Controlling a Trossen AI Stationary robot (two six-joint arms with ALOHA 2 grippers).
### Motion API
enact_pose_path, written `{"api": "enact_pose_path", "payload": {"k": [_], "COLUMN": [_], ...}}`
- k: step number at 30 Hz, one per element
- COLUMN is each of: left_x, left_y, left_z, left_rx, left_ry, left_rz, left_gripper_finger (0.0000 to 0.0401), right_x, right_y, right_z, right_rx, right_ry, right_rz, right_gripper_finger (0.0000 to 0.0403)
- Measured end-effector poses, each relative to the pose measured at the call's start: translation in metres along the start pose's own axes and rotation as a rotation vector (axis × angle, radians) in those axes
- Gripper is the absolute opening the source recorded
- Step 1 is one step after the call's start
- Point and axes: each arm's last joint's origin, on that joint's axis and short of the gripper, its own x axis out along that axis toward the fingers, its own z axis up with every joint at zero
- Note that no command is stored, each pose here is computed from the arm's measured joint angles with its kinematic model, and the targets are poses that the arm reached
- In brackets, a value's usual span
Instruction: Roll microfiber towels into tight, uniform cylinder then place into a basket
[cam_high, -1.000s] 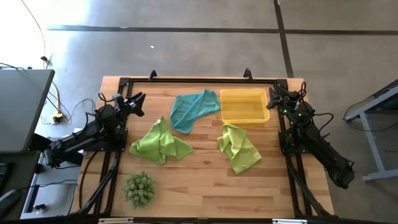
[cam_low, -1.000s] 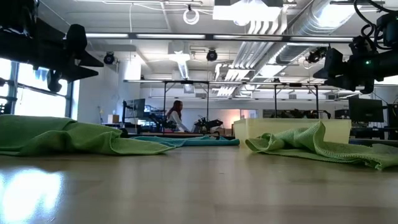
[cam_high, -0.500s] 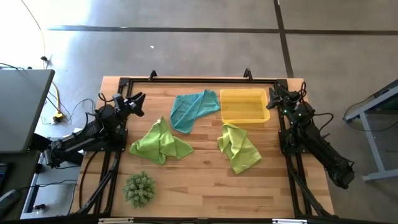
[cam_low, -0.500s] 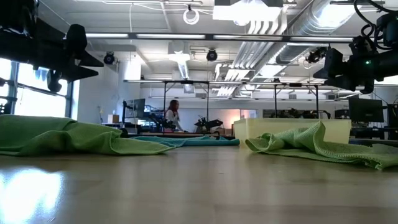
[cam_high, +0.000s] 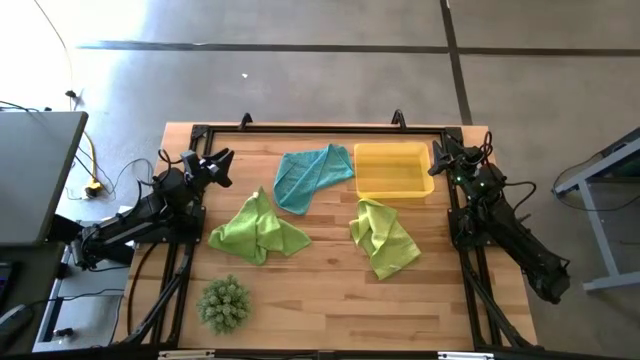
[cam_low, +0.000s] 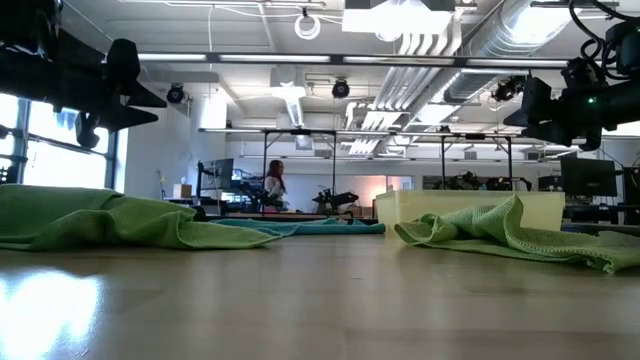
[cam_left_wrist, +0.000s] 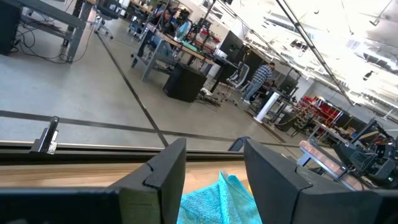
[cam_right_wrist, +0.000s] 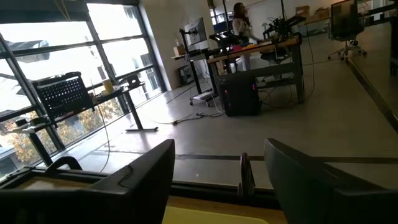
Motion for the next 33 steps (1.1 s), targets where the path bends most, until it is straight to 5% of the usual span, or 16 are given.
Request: {"api": "enact_pose_path", "payload": {"k": [14, 29, 33], "left_x": [0.0000, -0.0001, -0.0005], "left_y": [0.0000, -0.0019, -0.0063], "left_z": [0.0002, 0.0032, 0.0062], "left_rx": [-0.001, -0.127, -0.087], "left_ry": [-0.004, -0.029, -0.030], "left_rz": [0.003, -0.023, -0.111], "left_gripper_finger": [0.0152, 0.0152, 0.0152], "right_x": [0.0000, 0.0000, 0.0000], "right_y": [0.0000, 0.0000, 0.0000], "right_z": [0.0001, 0.0001, 0.0001], "right_rx": [0.000, 0.000, 0.000], "right_ry": [0.000, 0.000, 0.000], "right_rz": [0.000, 0.000, 0.000], "right_gripper_finger": [0.0240, 0.0240, 0.0240]}}
